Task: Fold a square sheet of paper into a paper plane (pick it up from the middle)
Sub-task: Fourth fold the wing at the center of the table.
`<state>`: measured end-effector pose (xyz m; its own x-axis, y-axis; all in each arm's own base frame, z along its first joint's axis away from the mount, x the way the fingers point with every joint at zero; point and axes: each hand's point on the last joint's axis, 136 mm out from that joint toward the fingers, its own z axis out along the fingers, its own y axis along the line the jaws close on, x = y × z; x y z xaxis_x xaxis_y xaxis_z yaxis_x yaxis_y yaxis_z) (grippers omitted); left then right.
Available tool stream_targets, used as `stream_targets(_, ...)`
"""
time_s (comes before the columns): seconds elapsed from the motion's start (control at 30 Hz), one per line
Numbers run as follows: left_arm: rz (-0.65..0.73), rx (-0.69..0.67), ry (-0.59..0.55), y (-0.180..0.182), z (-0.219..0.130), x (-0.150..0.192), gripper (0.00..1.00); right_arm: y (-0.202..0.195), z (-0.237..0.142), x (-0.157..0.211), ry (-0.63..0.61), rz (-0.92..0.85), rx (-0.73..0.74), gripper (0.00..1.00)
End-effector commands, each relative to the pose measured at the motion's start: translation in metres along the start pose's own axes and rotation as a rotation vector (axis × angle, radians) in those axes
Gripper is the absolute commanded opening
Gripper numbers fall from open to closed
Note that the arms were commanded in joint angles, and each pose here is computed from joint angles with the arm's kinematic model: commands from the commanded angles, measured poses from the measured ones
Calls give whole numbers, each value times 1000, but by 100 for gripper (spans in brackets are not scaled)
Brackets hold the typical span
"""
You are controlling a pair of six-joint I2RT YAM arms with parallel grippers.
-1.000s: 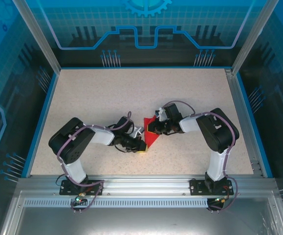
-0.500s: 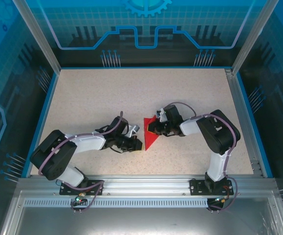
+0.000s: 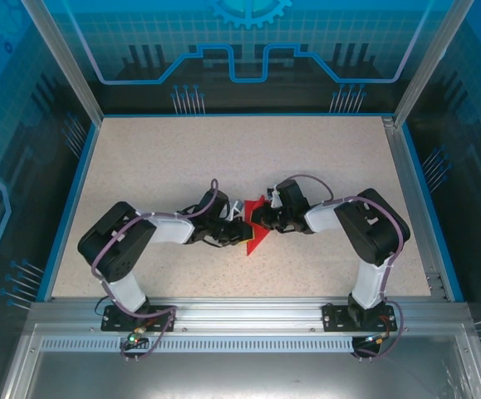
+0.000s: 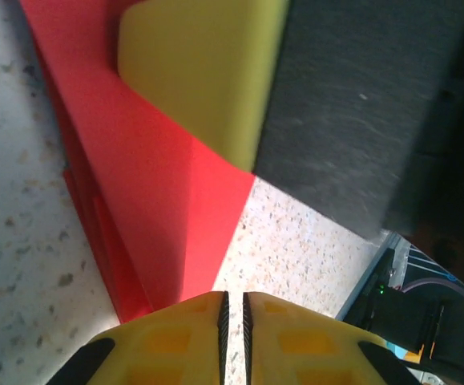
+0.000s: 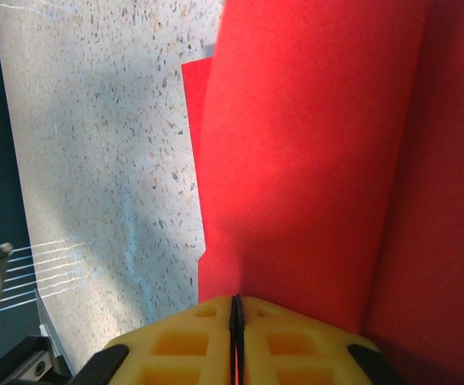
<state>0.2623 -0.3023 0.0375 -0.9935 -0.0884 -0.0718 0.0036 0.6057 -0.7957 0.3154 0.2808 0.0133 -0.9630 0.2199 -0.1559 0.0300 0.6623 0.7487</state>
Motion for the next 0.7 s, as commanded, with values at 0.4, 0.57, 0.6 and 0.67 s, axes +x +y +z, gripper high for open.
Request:
stream_targets(0.4, -57, -276, 42, 72, 10, 13, 5, -36, -6, 19, 114, 20, 149, 13)
stream_targets(0.57, -47, -299, 71, 81, 10, 21, 3, -10, -24, -7, 72, -60, 102, 14)
stream_targets(0.6, -47, -305, 73, 83, 9, 22, 3, -7, -29, -10, 68, -74, 91, 14)
stream_targets(0.67, -42, -311, 75, 84, 8, 23, 3, 11, -38, -19, 55, -127, 43, 14)
